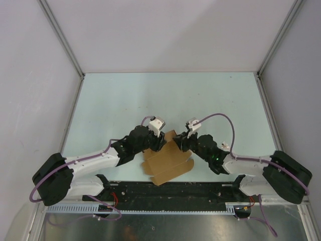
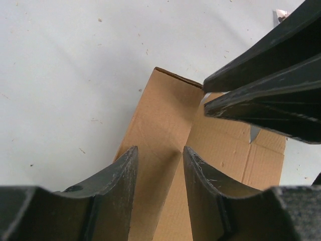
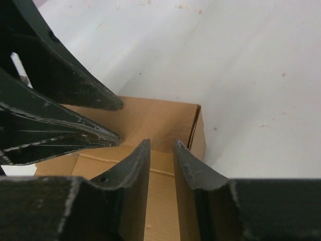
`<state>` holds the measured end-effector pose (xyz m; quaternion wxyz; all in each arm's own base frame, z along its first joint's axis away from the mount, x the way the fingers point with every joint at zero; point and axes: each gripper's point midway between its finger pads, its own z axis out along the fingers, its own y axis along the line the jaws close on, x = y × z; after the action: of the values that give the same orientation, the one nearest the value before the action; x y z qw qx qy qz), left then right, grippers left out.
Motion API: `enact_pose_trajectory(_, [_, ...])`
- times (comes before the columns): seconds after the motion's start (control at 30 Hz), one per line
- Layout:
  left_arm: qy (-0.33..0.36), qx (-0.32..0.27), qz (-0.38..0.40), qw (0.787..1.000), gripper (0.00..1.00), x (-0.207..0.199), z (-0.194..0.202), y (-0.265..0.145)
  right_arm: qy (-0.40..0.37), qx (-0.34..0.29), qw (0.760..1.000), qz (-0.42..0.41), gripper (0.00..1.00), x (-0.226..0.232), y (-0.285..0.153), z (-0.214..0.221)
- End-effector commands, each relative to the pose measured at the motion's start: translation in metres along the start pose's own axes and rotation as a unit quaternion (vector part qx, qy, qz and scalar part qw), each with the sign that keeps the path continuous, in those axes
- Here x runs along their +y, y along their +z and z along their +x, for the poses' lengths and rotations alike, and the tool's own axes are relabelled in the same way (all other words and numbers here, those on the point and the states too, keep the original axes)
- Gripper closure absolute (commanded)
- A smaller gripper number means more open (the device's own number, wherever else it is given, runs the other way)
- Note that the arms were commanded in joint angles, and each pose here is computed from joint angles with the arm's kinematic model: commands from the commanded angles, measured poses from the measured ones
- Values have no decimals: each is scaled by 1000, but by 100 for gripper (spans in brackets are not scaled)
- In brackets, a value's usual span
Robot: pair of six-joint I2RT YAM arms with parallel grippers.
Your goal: Fold the paper box
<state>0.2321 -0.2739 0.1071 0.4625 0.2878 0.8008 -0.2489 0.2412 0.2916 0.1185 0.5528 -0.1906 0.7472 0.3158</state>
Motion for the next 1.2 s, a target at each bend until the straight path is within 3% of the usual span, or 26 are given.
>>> enact_pose_trajectory(0.0, [5,20,-19,1000,53,8,8,-2,-16,-29,999,24,67,-8,-13,-32])
enact_pose_trajectory(0.23, [1,10,-25,1000,53,9,1,-4,1,-12,995,95,64,-41,-38,-26])
enact_pose_trajectory(0.57, [-26,-60,-41,997,50,10,-46,-26,19,14,997,73,64,-35,-48,4])
enact_pose_trajectory(0.7, [-43,-93,-74,992,48,21,-58,-42,5,27,999,36,65,-16,-46,13])
enact_pose_trajectory(0.87, [-60,-83,-129,986,49,42,-45,-49,6,24,1000,-2,68,8,-47,15])
enact_pose_trajectory(1.17, [-126,-78,-175,973,56,66,-26,-55,0,8,999,-35,62,66,-36,22])
